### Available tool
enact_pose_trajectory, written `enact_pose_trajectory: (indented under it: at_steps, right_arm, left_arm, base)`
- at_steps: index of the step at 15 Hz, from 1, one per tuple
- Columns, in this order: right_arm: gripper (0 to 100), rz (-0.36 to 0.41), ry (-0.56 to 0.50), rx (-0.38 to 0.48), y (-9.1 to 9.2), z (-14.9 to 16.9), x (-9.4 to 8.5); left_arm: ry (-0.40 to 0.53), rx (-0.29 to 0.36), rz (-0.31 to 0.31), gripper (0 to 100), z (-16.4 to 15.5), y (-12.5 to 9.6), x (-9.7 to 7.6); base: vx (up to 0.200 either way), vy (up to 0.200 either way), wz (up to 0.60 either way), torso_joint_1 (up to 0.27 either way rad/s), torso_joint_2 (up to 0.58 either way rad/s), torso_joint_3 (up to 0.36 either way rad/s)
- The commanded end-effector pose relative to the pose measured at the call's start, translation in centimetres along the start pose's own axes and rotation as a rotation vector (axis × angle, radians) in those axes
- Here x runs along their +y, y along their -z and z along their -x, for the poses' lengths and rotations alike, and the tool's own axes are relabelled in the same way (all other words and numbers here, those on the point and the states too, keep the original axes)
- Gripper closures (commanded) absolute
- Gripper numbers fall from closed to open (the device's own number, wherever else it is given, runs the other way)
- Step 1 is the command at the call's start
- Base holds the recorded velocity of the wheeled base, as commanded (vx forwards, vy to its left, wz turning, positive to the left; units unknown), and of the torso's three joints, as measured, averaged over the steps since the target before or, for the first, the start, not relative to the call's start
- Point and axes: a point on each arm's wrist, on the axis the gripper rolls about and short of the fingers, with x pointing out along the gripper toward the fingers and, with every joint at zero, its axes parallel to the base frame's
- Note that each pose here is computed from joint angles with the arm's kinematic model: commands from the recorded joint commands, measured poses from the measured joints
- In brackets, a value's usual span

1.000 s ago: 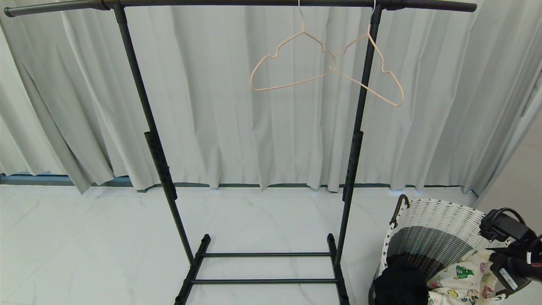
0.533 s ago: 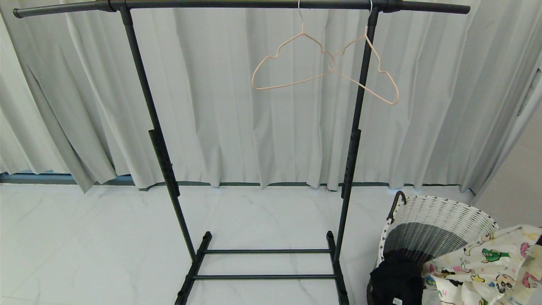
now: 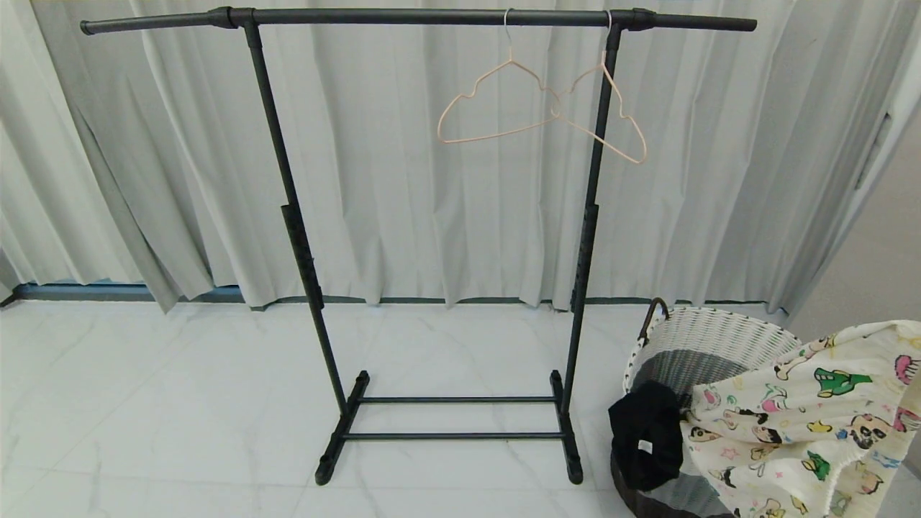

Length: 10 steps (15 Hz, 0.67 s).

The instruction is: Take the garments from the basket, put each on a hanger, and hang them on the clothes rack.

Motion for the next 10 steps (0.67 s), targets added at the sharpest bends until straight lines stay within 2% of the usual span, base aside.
enact_pose_trajectory:
  at_steps: [1, 3, 4, 6, 10]
  right_arm:
    - [100, 0.01, -0.075, -0.032, -1.8, -0.9, 0.3]
    - [100, -0.01, -0.161, -0.058, -3.4, -1.4, 1.2]
    - [100, -0.01, -0.188, -0.05, -3.6, -1.7, 1.5]
    - [100, -0.023, -0.279, 0.004, -3.8, -3.5, 2.8]
    - [100, -0.122, -0.44, 0.056, -5.2, -6.8, 6.5]
  left_arm:
    - [-0.001, 0.0, -0.006, 0, 0.0, 0.0, 0.0]
    - [-0.001, 0.0, -0.006, 0, 0.0, 0.0, 0.0]
    - [-0.001, 0.0, -0.006, 0, 0.0, 0.0, 0.0]
    - [0.004, 0.004, -0.035, 0, 0.0, 0.0, 0.0]
    - [0.002, 0.003, -0.054, 0, 0.0, 0.0, 0.0]
  base:
    - [0.0, 0.0, 0.0, 0.0, 0.0, 0.0]
    - [0.0, 0.0, 0.0, 0.0, 0.0, 0.0]
    - [0.0, 0.0, 0.0, 0.0, 0.0, 0.0]
    - [0.0, 0.0, 0.0, 0.0, 0.0, 0.0]
    - [0.0, 0.0, 0.0, 0.0, 0.0, 0.0]
